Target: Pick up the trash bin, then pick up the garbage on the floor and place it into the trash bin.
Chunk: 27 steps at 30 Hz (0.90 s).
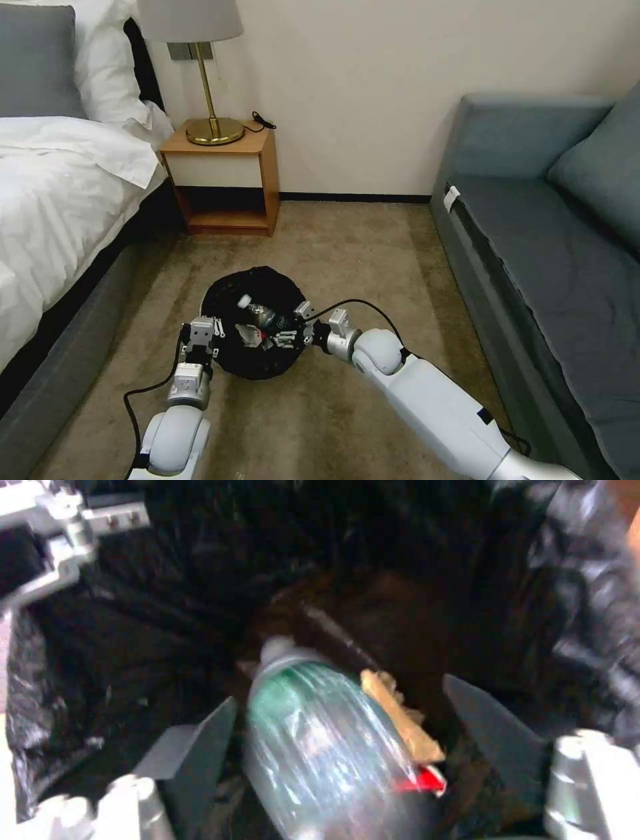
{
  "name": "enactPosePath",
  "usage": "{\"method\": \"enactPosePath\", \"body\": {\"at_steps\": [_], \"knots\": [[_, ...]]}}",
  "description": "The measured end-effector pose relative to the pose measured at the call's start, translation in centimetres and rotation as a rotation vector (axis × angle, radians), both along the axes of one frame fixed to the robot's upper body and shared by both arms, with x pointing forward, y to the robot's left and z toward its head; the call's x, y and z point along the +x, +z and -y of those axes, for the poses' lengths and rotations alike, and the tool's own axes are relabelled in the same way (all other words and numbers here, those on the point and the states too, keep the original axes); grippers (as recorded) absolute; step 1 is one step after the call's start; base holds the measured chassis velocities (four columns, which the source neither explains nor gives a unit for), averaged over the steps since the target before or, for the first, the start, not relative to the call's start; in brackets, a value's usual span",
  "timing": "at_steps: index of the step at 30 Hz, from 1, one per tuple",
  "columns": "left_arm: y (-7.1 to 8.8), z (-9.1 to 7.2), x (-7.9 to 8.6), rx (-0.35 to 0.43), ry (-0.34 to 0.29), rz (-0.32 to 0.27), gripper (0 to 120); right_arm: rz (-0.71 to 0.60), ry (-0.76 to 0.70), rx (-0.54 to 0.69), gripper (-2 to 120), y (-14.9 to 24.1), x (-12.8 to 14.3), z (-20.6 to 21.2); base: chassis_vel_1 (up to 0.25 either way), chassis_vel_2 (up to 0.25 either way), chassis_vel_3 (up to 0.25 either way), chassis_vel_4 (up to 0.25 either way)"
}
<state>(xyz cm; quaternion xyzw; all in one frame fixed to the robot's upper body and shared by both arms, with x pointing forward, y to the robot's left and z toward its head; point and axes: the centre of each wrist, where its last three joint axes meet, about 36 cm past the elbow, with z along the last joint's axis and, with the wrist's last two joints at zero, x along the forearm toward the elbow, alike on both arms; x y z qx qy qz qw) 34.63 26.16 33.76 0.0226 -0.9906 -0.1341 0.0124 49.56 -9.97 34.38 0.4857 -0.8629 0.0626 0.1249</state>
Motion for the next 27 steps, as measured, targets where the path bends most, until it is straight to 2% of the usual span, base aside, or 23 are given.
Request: {"method": "enactPosePath", "body": {"at_steps": [3,9,16,18,19,21,23,24,27], "knots": [[-0.1,0.0,0.0,-0.002,0.002,-0.002,2,0.014,-0.015,0.03,99,0.8,0.0,0.3,0.0,0.0,0.0,0.0],[-0.2,-0.1,-0.1,-0.004,0.016,0.0,2,0.032,-0.054,0.1,100,2.8,0.5,1.3,0.0,0.0,0.0,0.0],[0.1,-0.3,-0.2,-0.02,0.04,0.01,2,0.068,-0.193,0.156,100,4.8,2.7,5.5,0.0,0.0,0.0,0.0],[0.6,-0.1,-0.2,-0.071,0.079,0.01,2,0.058,-0.29,0.167,100,4.3,3.1,7.7,0.0,0.0,0.0,0.0],[0.6,-0.1,-0.2,-0.071,0.079,0.01,2,0.058,-0.29,0.167,100,4.3,3.1,7.7,0.0,0.0,0.0,0.0],[1.1,0.2,-0.1,-0.125,0.132,0.009,2,0.047,-0.348,0.176,100,3.9,3.2,9.1,0.0,0.0,0.0,0.0],[2.0,1.1,0.1,-0.255,0.253,-0.014,2,0.026,-0.405,0.178,100,3.1,2.8,11.2,0.0,0.0,0.0,0.0],[2.0,1.1,0.1,-0.255,0.253,-0.014,2,0.026,-0.405,0.178,100,3.1,2.8,11.2,0.0,0.0,0.0,0.0],[3.0,2.0,-0.1,-0.451,0.395,-0.094,2,0.012,-0.434,0.165,100,2.3,2.2,13.5,0.0,0.0,0.0,0.0]]}}
